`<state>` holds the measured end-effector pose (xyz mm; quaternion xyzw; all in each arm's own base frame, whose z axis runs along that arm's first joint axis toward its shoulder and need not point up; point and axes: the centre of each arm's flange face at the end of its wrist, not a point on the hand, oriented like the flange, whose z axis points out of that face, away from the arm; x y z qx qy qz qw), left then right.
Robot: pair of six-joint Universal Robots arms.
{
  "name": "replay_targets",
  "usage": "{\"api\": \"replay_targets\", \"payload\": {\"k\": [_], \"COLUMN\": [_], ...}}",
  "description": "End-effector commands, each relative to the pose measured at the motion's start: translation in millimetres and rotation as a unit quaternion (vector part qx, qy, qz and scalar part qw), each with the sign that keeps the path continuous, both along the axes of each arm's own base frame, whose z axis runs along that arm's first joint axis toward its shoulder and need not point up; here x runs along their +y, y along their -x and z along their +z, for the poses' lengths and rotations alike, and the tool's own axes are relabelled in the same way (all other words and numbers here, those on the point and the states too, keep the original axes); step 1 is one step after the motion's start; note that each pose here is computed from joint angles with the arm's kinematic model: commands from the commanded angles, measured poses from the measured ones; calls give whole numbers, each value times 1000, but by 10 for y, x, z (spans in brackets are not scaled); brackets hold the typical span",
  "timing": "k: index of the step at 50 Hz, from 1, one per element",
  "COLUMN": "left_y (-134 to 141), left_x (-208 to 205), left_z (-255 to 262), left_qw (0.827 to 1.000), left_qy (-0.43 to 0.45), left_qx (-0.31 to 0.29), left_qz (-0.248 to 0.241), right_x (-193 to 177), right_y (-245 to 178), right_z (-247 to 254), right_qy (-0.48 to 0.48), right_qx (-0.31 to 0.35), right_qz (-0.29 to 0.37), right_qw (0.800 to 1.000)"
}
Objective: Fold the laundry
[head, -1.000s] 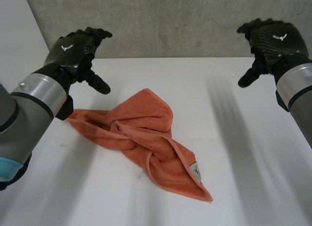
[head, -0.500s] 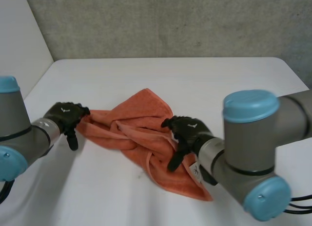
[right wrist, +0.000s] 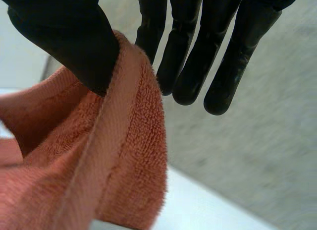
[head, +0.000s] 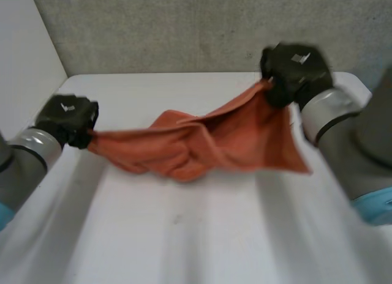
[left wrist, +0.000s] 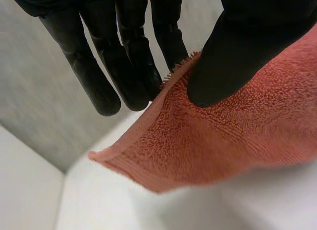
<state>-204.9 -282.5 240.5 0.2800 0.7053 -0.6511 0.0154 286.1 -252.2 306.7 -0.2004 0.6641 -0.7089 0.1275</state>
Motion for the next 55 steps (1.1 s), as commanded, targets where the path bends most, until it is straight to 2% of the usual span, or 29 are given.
{"api": "replay_targets", "payload": {"k": [1, 4, 10, 14, 16, 21, 25, 31, 40, 44, 50, 55], "left_y": [99, 105, 147, 234, 286, 366, 464, 510, 640, 692, 668, 653], "left_x": [442, 506, 499, 456, 444, 463, 548, 647, 872, 999, 1166, 1201], "left_z": [578, 726, 808, 725, 703, 756, 984, 1369, 1627, 1668, 1793, 1853], "left_qw": [993, 989, 986, 987, 987, 985, 978, 968, 957, 953, 948, 945], "left_qy": [69, 84, 88, 71, 65, 69, 94, 122, 142, 145, 162, 171], "left_qx": [78, 109, 126, 124, 124, 127, 142, 183, 202, 207, 222, 227], "left_qz": [-54, -63, -69, -77, -83, -97, -118, -120, -153, -168, -163, -162], "right_x": [-572, -944, -1069, -904, -697, -285, -5, 228, 279, 300, 140, 114], "right_y": [10, 53, 60, 92, 148, 270, 340, 379, 321, 189, 64, -24], "right_z": [-102, -431, -706, -658, -448, -293, -381, -701, -974, -1119, -1270, -1518], "right_qy": [4, -38, -128, -157, -149, -145, -158, -177, -200, -213, -197, -223], "right_qx": [11, 38, 87, 90, 80, 74, 75, 72, -17, -25, -30, -19], "right_qz": [-25, -49, -63, -57, -52, -29, -4, 21, 23, 37, 33, 37], "right_qw": [1000, 997, 986, 982, 984, 986, 984, 981, 979, 976, 979, 974]}}
